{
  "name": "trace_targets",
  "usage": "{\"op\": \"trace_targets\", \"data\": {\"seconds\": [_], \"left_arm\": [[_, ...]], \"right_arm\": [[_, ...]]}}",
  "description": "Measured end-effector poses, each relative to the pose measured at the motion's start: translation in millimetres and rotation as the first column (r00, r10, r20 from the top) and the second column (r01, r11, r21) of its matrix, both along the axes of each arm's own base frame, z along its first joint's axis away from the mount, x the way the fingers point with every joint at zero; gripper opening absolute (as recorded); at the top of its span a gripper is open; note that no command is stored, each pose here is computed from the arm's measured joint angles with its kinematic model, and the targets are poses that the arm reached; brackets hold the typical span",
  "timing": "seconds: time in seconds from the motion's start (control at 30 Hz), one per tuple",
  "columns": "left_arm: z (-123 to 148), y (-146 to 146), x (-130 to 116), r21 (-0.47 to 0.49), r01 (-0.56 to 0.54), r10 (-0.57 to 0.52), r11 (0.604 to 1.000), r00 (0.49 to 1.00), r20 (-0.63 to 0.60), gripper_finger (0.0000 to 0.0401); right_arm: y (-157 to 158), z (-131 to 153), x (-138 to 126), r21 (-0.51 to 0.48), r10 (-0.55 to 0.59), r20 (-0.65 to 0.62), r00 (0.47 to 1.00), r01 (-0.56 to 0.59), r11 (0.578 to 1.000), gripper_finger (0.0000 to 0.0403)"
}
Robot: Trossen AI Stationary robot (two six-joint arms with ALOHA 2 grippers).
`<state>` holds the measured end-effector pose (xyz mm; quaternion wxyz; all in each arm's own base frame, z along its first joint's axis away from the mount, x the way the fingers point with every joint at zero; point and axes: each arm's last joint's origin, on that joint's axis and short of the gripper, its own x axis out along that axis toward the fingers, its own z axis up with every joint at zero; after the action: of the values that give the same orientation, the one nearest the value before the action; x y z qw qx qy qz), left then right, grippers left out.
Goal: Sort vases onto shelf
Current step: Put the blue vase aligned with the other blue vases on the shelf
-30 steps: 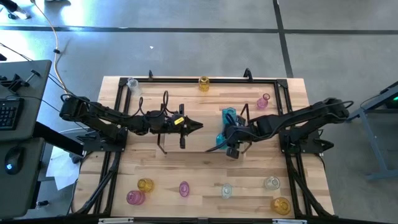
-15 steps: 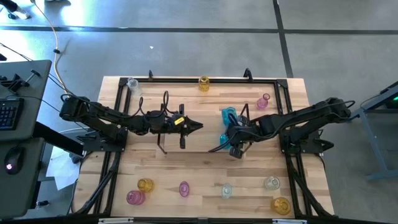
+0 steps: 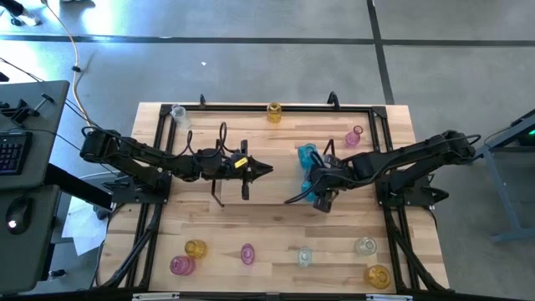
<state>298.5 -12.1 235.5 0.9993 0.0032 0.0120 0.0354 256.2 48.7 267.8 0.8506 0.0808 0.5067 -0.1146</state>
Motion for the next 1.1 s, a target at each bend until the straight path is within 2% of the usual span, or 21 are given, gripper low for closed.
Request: {"op": "trace_targets", "data": {"seconds": [1.1], "left_arm": [[-0.1, -0.1, 0.0, -0.001, 0.001, -0.001, 1.0, 1.0, -0.001, 0.0021]], "right_arm": [[-0.8, -1.1, -3.7, -0.011, 0.003, -0.04, 0.999, -0.003, 1.0, 0.0113]]}}
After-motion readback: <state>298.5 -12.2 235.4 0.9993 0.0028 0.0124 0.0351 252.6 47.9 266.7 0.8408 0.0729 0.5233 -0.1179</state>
